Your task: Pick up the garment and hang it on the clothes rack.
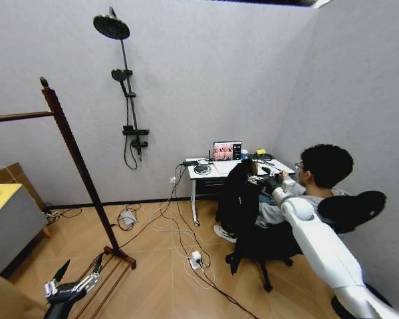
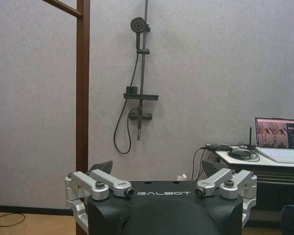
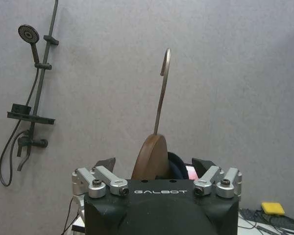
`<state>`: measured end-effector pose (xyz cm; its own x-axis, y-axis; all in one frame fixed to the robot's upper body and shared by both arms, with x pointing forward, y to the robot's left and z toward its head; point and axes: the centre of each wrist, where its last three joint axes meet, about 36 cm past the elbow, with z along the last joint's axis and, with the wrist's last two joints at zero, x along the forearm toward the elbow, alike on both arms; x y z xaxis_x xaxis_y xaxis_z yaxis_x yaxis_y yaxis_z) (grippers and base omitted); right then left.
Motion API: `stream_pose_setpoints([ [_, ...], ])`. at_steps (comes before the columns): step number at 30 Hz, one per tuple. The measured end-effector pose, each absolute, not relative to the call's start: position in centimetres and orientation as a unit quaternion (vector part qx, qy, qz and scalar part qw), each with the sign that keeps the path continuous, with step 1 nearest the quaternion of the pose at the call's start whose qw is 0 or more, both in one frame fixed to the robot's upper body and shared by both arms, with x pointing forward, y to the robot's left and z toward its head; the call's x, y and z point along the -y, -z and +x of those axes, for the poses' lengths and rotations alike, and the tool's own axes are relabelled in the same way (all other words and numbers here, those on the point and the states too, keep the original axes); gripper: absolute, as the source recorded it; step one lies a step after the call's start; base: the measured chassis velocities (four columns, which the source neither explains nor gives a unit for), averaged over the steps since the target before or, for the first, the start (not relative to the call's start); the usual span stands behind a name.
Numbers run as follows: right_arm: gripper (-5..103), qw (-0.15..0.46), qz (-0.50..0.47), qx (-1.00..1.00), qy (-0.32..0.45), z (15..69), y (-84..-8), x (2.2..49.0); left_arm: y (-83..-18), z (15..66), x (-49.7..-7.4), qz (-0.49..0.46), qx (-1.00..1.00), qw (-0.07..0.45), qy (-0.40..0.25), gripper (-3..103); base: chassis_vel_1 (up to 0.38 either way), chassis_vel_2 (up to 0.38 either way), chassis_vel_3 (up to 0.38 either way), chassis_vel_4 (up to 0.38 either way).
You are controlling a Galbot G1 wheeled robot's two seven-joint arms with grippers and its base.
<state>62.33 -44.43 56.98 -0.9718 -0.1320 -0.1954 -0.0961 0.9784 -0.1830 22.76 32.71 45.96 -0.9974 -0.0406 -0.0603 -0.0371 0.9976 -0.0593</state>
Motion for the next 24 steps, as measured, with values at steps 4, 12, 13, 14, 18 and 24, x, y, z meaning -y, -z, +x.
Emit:
stream_pose_setpoints([
  [4, 78, 0.113, -0.057, -0.988, 0.091, 63.3, -58.6, 44.3, -46.0, 22.8, -32.7, -0.019, -0.999, 0.031, 0.029, 100, 0.0, 0.0, 0.0, 0.0],
  [12, 50, 0.109, -0.051, -0.989, 0.088, 63.8, -59.8, 43.4, -46.0, 22.8, -32.7, -0.019, -0.999, 0.031, 0.029, 100, 0.0, 0.0, 0.0, 0.0],
  [13, 44, 0.106, -0.048, -0.99, 0.085, 63.6, -59.2, 43.3, -46.0, 22.8, -32.7, -0.019, -0.999, 0.031, 0.029, 100, 0.0, 0.0, 0.0, 0.0],
  [14, 34, 0.099, -0.041, -0.991, 0.08, 63.1, -58.3, 43.5, -46.0, 22.8, -32.7, -0.019, -0.999, 0.031, 0.029, 100, 0.0, 0.0, 0.0, 0.0],
  [18, 16, 0.1, -0.039, -0.991, 0.08, 62.5, -57.7, 43.9, -46.0, 22.8, -32.7, -0.019, -0.999, 0.031, 0.029, 100, 0.0, 0.0, 0.0, 0.0],
  [24, 10, 0.105, -0.035, -0.991, 0.079, 62.5, -57.5, 44.3, -46.0, 22.8, -32.7, -0.019, -0.999, 0.031, 0.029, 100, 0.0, 0.0, 0.0, 0.0],
])
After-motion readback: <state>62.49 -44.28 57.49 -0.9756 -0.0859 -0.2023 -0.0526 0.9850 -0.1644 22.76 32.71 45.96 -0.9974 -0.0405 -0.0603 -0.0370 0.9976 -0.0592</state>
